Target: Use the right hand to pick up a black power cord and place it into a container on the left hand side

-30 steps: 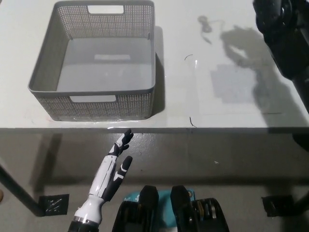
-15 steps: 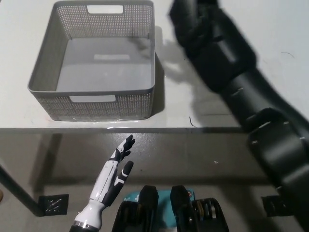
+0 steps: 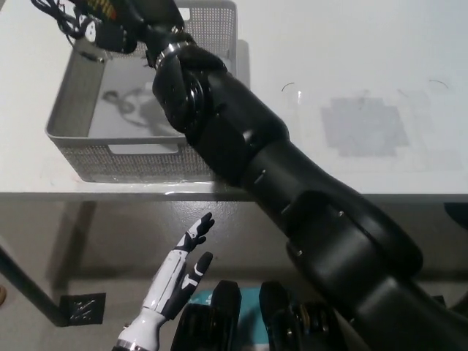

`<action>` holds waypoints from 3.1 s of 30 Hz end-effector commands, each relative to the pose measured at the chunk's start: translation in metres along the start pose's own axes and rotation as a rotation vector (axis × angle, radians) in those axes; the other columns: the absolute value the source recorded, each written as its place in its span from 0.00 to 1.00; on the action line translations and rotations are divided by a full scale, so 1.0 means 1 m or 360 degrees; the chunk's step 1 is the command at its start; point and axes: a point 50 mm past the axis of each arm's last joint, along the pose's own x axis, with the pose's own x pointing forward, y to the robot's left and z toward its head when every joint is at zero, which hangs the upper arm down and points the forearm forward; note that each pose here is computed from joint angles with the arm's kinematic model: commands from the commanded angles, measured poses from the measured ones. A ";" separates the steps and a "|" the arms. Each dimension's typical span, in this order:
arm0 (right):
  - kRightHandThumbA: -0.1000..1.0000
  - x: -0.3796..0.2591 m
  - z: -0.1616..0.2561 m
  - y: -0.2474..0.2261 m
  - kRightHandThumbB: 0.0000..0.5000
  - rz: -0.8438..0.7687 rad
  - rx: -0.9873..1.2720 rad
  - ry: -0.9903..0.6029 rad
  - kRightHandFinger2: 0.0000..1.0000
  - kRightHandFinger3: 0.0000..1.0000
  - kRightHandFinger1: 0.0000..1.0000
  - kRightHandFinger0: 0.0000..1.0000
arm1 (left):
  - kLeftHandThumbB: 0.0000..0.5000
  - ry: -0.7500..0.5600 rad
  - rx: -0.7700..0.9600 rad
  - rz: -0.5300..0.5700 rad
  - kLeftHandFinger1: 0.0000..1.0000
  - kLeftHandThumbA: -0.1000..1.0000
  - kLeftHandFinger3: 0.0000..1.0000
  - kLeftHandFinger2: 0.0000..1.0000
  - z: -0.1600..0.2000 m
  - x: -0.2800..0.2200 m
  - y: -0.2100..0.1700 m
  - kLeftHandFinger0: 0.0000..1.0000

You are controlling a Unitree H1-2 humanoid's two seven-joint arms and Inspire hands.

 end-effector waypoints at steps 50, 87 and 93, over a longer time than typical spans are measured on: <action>1.00 0.000 -0.022 -0.015 1.00 0.0228 0.0203 0.0104 1.00 1.00 1.00 1.00 | 0.72 -0.0126 0.0021 -0.0087 1.00 1.00 1.00 1.00 0.015 0.019 0.007 1.00; 1.00 -0.247 -0.164 -0.248 0.98 -0.0822 0.0670 -0.0222 1.00 1.00 1.00 1.00 | 0.73 -0.0100 0.0169 -0.0113 1.00 1.00 1.00 1.00 0.018 0.017 0.023 1.00; 1.00 -0.287 -0.160 -0.187 0.93 -0.0612 0.0824 -0.0271 1.00 1.00 1.00 1.00 | 0.70 -0.0099 0.0163 -0.0103 1.00 1.00 1.00 1.00 0.015 0.017 0.019 1.00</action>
